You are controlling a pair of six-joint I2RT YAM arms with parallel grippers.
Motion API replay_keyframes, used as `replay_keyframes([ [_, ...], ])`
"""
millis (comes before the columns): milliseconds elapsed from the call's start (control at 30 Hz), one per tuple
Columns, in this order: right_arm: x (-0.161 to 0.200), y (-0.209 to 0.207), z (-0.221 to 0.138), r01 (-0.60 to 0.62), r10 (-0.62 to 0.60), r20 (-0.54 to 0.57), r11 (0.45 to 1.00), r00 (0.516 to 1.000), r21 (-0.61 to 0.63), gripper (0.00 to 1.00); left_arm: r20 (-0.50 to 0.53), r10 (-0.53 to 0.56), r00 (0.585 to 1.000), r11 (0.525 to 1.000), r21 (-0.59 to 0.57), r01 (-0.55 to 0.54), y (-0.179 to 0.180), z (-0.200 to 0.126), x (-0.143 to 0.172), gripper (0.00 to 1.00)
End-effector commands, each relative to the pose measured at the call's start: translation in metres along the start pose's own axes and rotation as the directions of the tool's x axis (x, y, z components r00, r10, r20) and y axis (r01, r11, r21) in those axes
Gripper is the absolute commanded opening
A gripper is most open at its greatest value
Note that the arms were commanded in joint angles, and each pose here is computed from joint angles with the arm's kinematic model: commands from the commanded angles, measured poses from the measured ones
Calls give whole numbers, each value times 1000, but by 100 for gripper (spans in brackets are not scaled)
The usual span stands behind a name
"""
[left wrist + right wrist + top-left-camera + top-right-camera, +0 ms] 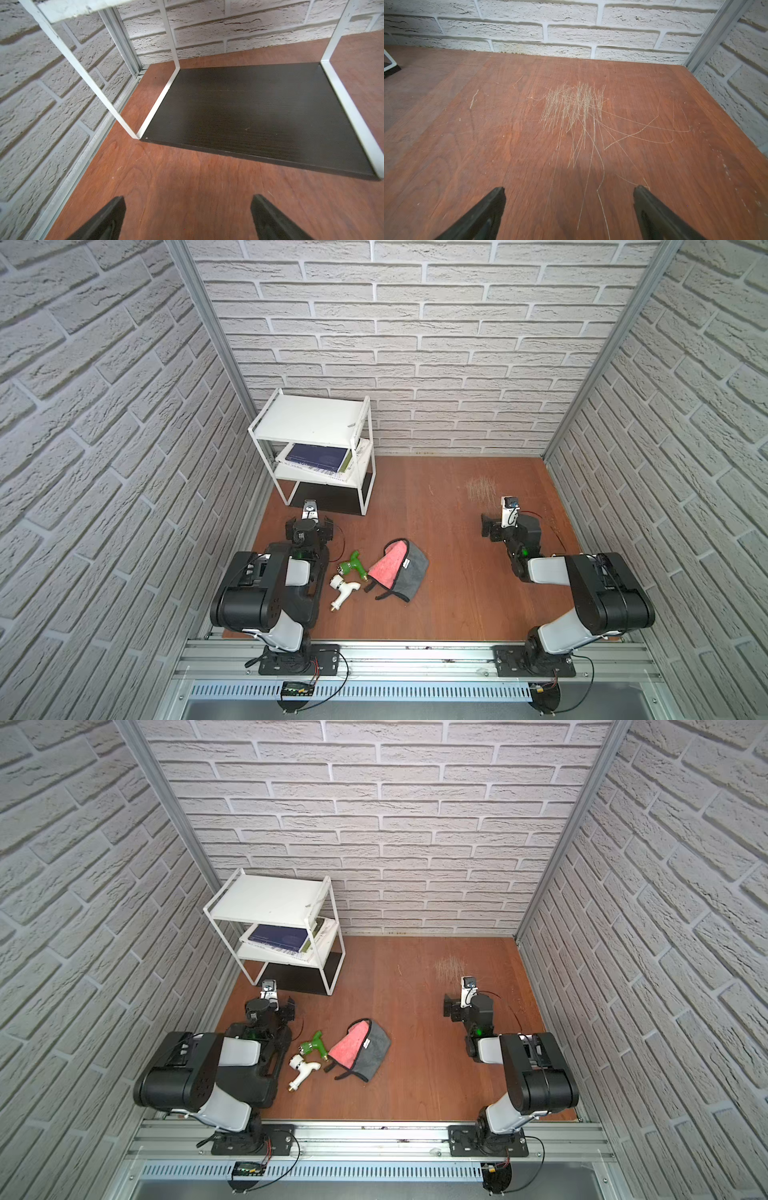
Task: Wipe the bookshelf clean with a cloth
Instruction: Move the shelf to the center of the board.
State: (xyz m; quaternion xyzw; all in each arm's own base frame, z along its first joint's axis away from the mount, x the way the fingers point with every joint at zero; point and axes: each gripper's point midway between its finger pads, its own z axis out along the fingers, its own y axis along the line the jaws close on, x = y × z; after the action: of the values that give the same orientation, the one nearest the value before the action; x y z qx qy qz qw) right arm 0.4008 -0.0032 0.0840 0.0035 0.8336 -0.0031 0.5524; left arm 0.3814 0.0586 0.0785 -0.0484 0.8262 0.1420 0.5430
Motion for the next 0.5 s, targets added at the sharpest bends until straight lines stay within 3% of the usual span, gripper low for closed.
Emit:
replay_keyframes([
  [0,-8,-2,-1,4,-4,33,1000,999,3,99,45,-14,999,1000,-2,14,2,1,-14,98],
  [467,-8,-2,-2,3,-3,34,1000,999,2,99,47,-14,999,1000,-1,15,2,0,-14,98],
])
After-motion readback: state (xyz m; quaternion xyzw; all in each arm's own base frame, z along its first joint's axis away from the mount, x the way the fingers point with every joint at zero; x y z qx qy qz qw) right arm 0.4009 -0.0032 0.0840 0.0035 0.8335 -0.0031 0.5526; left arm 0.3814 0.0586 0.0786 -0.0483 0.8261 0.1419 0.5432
